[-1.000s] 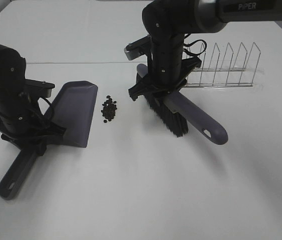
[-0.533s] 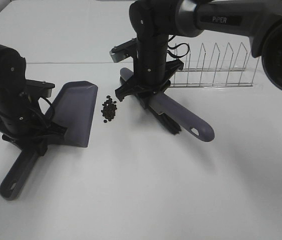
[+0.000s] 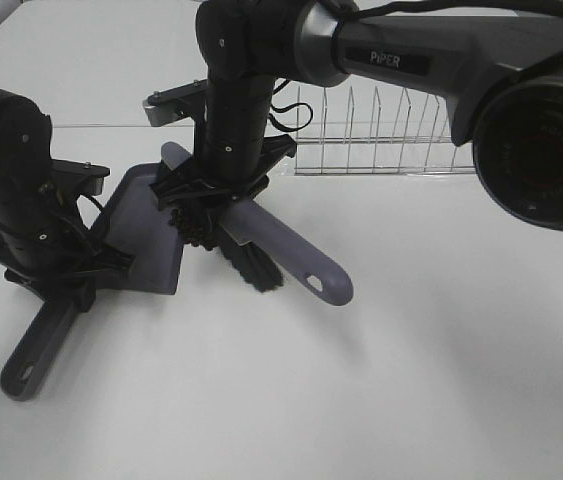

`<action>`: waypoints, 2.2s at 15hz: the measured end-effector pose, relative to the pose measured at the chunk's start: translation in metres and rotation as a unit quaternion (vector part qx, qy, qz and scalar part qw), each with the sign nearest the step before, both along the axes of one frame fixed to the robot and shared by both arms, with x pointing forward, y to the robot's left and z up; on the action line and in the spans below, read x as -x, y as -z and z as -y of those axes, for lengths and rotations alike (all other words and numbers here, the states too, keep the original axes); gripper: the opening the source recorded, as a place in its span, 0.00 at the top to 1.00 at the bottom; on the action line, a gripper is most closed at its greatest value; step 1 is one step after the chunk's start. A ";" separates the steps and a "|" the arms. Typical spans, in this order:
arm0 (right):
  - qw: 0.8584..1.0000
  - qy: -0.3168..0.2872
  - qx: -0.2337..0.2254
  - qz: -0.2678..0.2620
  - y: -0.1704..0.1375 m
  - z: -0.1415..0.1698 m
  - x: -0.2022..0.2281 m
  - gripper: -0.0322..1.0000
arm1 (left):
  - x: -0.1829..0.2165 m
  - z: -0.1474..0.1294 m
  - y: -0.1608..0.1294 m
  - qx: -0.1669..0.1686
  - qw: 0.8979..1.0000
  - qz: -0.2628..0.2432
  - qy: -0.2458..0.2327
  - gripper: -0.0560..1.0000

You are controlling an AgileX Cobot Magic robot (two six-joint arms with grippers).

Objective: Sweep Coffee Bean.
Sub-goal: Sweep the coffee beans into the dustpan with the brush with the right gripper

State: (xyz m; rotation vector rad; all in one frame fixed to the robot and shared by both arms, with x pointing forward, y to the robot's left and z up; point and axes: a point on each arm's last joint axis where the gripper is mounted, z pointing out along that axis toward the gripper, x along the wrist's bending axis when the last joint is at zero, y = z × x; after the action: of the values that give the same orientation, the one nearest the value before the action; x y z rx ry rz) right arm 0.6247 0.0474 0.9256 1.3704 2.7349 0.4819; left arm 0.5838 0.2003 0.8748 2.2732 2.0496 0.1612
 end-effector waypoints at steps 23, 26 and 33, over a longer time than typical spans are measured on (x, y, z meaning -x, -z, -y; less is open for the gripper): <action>0.993 0.103 -0.033 -0.040 -0.013 0.013 0.003 0.63 | 0.005 -0.001 0.000 -0.005 1.000 -0.026 -0.007 0.60; 0.986 0.117 -0.102 -0.061 -0.008 0.001 0.003 0.63 | 0.005 -0.001 0.000 -0.005 1.000 -0.027 -0.007 0.60; 0.977 0.087 -0.186 -0.063 -0.023 -0.015 0.001 0.63 | 0.005 -0.001 0.000 -0.005 1.000 -0.029 -0.007 0.60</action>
State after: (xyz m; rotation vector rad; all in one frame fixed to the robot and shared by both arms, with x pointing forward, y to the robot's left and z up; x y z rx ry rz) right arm 0.6234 0.0626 0.9487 1.7605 2.6784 0.9640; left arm 0.5787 0.2014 0.8745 2.2960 2.0980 0.1100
